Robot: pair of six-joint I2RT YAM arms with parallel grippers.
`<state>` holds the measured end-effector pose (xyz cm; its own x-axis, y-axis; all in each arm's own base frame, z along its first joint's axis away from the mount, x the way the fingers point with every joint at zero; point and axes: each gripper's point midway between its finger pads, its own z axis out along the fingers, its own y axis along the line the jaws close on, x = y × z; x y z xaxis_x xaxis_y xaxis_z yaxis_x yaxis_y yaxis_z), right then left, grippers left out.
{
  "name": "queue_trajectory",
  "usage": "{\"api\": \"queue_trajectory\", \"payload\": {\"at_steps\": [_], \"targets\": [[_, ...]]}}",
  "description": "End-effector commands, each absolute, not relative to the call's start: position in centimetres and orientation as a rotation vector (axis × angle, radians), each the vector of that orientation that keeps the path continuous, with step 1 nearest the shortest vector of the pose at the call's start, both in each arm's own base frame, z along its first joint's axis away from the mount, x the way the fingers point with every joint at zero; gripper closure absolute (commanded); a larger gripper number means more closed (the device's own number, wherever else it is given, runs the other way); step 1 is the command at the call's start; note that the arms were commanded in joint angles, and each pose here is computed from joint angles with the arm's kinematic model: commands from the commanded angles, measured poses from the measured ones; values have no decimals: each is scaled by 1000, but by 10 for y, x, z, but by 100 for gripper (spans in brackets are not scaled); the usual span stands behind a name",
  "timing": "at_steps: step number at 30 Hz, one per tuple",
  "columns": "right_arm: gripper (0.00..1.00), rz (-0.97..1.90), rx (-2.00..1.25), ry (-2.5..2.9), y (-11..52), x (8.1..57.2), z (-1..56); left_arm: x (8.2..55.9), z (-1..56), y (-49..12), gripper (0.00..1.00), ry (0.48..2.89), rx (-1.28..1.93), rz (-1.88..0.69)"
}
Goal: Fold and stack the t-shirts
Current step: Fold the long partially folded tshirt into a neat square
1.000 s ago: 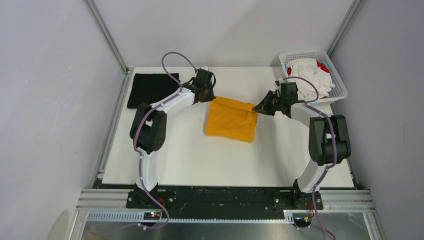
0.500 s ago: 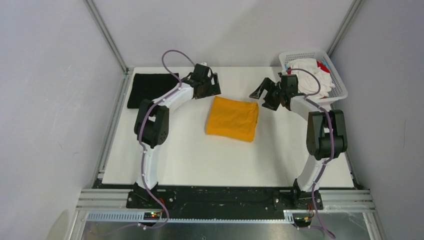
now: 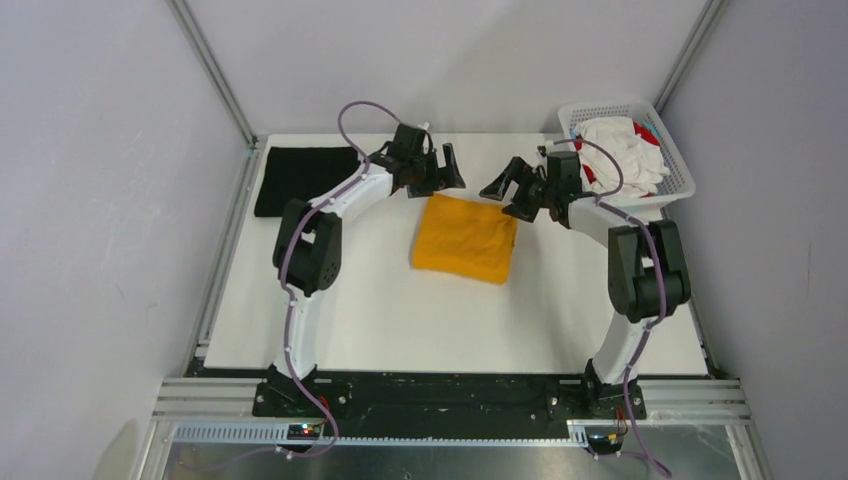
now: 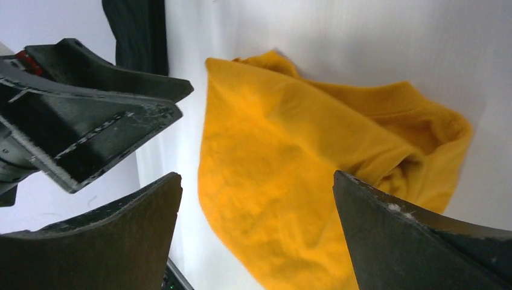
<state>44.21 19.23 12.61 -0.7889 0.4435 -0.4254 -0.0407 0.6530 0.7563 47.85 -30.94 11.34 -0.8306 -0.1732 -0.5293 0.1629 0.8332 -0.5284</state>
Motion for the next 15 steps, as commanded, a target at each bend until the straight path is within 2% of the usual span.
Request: {"api": "queue_trajectory", "payload": {"at_steps": [1,6,10,15], "targets": [[1,1091,359,2237,185,467,106,497,106,-322,0,2419,-26,-796],[1,1089,439,2341,177,480,58,504,67,-318,0,2492,-105,-810],[1,1054,516,2419,174,474,22,492,46,-307,0,2553,-148,-801],[0,1031,534,2414,165,478,27,489,51,-294,0,2546,-147,-753]]}}
